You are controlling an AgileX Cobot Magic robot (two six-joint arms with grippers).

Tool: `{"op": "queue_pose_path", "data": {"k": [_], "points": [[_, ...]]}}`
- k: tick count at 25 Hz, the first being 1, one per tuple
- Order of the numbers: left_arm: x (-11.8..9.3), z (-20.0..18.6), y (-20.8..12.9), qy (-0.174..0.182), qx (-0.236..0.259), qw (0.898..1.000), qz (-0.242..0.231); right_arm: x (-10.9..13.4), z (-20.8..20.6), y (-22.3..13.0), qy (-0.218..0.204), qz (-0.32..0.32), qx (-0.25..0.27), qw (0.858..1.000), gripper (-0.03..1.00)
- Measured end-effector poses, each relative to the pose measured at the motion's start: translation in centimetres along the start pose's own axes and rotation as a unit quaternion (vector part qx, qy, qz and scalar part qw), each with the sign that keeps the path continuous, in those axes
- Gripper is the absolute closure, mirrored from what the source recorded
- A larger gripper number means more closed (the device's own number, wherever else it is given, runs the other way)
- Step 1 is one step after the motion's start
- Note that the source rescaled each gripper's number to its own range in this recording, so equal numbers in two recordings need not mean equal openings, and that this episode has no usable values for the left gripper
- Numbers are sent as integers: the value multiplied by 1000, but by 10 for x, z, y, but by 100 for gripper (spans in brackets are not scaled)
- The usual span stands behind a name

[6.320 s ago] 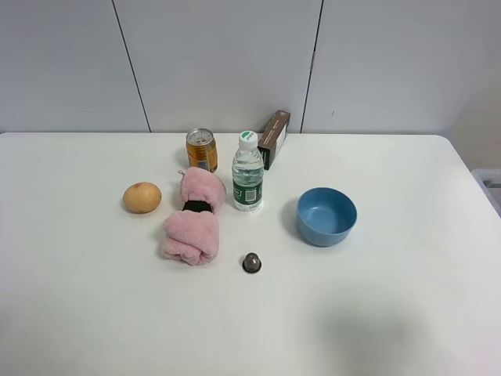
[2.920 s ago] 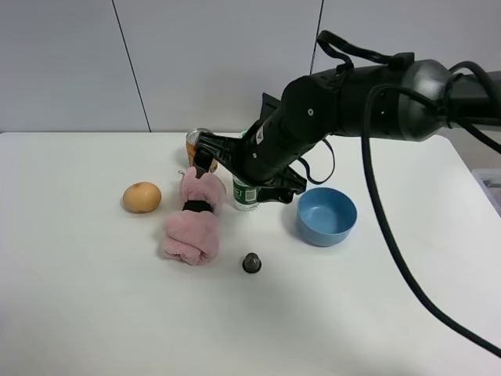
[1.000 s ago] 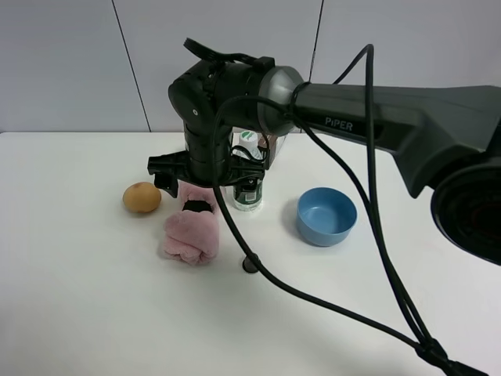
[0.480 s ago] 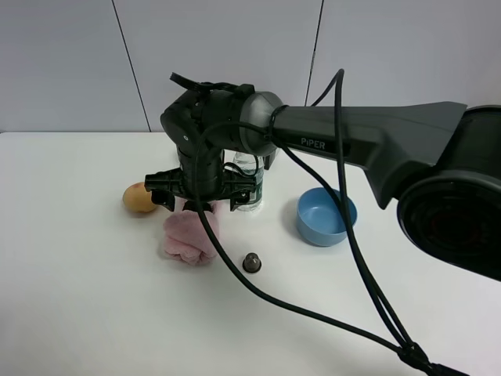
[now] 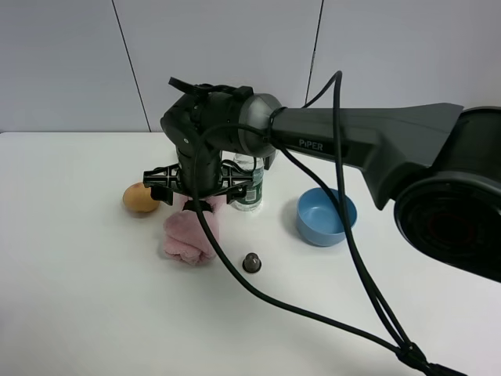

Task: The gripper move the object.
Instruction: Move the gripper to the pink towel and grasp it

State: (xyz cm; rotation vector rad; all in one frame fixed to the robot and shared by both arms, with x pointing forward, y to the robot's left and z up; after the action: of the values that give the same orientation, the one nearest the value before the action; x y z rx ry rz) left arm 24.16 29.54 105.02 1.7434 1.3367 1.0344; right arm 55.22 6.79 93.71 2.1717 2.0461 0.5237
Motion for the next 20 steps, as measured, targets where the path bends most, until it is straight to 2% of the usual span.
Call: {"op": "queue_pose_path", "data": {"k": [4, 13, 20], "points": [[0, 0, 0, 0, 0, 1000, 0, -1, 12, -4, -10, -11, 8, 1000, 7], [0, 0, 0, 0, 0, 1000, 0, -2, 13, -3, -12, -28, 6, 1000, 9], [0, 0, 0, 0, 0, 1000, 0, 4, 12, -12, 3, 0, 34, 999, 9]]}}
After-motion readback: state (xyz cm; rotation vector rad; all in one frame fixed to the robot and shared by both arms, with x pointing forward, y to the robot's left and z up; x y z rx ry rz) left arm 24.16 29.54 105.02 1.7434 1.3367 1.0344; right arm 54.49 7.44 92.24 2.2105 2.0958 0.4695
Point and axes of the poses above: a point on each arm's last joint axis where the gripper is mounted, z pointing out along that axis toward the gripper, x along the wrist's bending axis when the last joint is at zero, y = z × x, the point moved 1 cm from there along z, pointing out along that axis toward the gripper, and after that the axes turned 10 degrees about z, right-handed, at the moved point
